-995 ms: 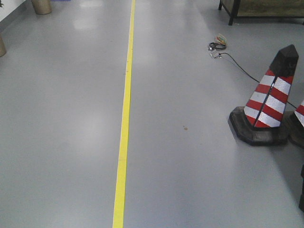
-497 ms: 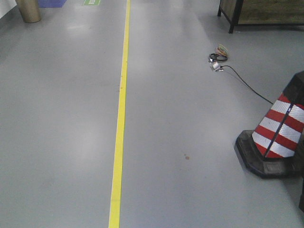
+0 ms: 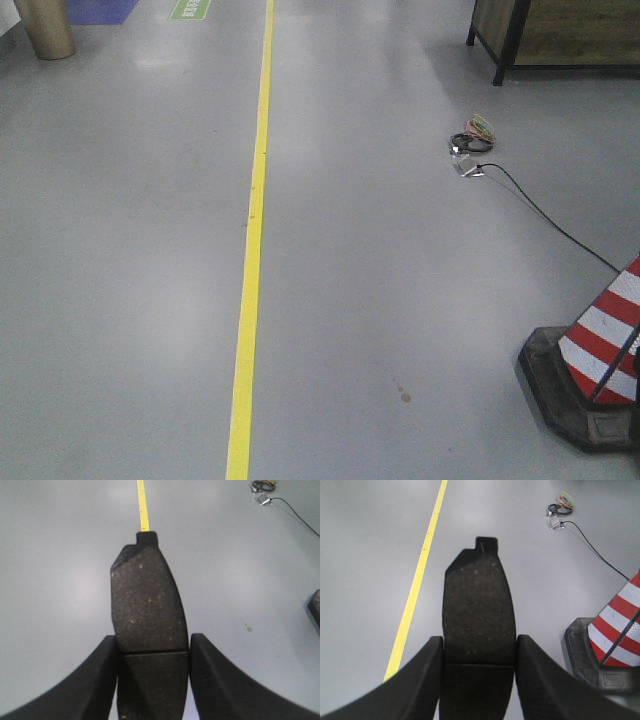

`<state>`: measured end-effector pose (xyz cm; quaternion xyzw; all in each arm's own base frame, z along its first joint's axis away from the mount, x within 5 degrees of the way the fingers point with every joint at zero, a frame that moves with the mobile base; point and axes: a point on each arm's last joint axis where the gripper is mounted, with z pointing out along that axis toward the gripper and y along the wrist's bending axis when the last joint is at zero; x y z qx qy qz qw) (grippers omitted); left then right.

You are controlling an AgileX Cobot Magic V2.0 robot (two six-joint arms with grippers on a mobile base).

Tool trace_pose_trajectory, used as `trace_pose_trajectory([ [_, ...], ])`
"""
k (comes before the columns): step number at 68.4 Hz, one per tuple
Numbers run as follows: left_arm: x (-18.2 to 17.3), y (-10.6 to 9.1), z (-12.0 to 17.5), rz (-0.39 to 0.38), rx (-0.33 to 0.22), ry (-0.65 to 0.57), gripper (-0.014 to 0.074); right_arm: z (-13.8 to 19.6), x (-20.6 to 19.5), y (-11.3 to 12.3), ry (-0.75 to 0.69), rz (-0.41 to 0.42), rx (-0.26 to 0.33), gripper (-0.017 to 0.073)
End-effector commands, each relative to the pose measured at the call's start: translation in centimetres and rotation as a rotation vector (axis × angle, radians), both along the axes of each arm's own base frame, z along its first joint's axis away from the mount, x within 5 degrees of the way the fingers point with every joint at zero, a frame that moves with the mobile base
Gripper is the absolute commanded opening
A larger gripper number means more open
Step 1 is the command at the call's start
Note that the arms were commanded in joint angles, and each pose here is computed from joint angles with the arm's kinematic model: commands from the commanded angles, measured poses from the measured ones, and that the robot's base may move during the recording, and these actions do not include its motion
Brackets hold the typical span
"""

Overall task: Move and align brake pads A on conveyor
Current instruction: 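Drive along the yellow floor line past the striped cones, then turn and approach the black belt conveyor with both pads held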

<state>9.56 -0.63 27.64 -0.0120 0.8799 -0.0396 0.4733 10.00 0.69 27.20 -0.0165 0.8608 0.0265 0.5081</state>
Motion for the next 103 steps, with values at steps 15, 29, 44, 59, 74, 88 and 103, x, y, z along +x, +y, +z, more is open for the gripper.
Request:
trace_pose_trajectory([
  [15, 0.41, -0.1, 1.71, -0.003, -0.015, -0.117, -0.0006, 1.75, 0.38, -0.06, -0.116, -0.005, -0.003, -0.0006],
  [29, 0.41, -0.1, 1.71, -0.003, -0.015, -0.117, -0.0006, 1.75, 0.38, -0.06, -0.116, -0.005, -0.003, -0.0006],
  [44, 0.41, -0.1, 1.71, -0.003, -0.015, -0.117, -0.0006, 1.75, 0.38, -0.06, -0.116, -0.005, -0.003, -0.0006],
  [59, 0.41, -0.1, 1.71, -0.003, -0.015, -0.117, -0.0006, 1.75, 0.38, -0.06, -0.116, -0.005, -0.003, -0.0006],
  [74, 0.41, -0.1, 1.71, -0.003, -0.015, -0.117, -0.0006, 1.75, 0.38, -0.06, -0.116, -0.005, -0.003, -0.0006],
  [88, 0.41, -0.1, 1.71, -0.003, -0.015, -0.117, -0.0006, 1.75, 0.38, -0.06, -0.116, -0.005, -0.003, -0.0006],
  [103, 0.41, -0.1, 1.71, -0.003, -0.015, -0.117, -0.0006, 1.75, 0.38, -0.06, -0.116, -0.005, -0.003, -0.0006],
])
